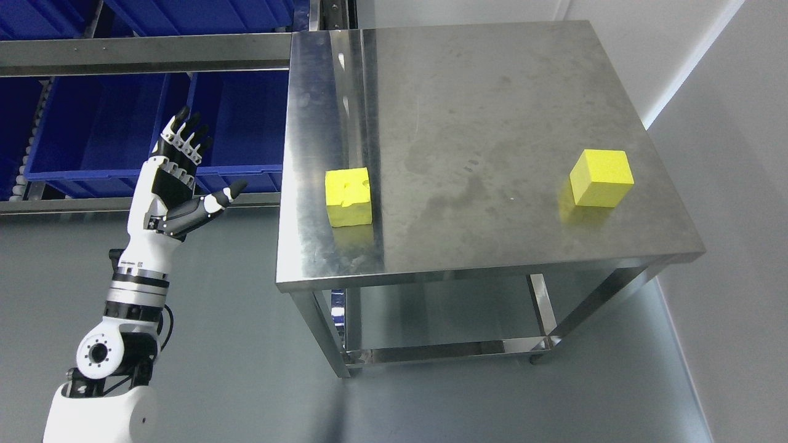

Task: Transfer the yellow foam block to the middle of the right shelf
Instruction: 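Reach the left hand toward the yellow foam cube nearer the robot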

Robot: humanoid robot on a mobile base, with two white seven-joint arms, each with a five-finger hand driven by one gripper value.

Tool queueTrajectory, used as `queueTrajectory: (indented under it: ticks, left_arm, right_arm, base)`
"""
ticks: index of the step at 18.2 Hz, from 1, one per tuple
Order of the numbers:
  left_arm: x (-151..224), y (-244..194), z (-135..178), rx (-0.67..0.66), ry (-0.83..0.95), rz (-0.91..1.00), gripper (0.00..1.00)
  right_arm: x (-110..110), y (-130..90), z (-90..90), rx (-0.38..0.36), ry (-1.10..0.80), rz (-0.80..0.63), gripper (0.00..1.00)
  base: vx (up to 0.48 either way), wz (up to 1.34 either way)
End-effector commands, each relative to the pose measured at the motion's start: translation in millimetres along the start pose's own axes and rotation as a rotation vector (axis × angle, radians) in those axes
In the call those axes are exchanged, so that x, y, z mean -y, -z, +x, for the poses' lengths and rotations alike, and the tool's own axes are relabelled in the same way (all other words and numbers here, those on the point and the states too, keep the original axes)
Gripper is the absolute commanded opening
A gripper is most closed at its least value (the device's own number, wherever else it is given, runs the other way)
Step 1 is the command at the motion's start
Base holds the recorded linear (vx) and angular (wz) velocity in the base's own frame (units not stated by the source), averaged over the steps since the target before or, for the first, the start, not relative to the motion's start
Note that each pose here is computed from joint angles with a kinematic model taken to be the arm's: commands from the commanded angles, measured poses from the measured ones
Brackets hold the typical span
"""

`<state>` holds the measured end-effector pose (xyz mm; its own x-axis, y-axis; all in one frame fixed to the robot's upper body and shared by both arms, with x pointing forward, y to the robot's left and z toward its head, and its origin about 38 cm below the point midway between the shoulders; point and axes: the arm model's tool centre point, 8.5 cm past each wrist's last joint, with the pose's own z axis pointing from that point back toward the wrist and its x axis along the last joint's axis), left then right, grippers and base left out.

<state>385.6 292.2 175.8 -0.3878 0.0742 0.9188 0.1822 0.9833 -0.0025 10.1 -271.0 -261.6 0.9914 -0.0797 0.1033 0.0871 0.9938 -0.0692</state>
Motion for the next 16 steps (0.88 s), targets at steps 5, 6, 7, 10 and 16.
queueTrajectory:
  ticks: [5,6,7,10,16]
  left_arm:
    - [-19.2,-1.7,11.0,0.030,0.033,0.003,1.00]
    - [-16.4,-1.5,13.2,0.038,0.044,-0.058,1.00]
    - [-12.7,-2.4,14.5,0.040,0.059,-0.141,1.00]
    - [-9.7,-7.5,18.3,0.025,0.105,-0.320,1.00]
    - [-8.2,6.5,11.8,-0.064,0.255,-0.477,0.99]
  right_arm:
    - [11.1,0.5,8.0,0.021,-0.002,-0.016,1.00]
    - [11.1,0.5,8.0,0.021,-0.002,-0.016,1.00]
    - [11.1,0.5,8.0,0.021,-0.002,-0.016,1.00]
    - [11.1,0.5,8.0,0.021,-0.002,-0.016,1.00]
    - [11.1,0.5,8.0,0.021,-0.002,-0.016,1.00]
  base:
    - [0.000,0.00]
    - [0.000,0.00]
    - [0.000,0.00]
    - [0.000,0.00]
    - [0.000,0.00]
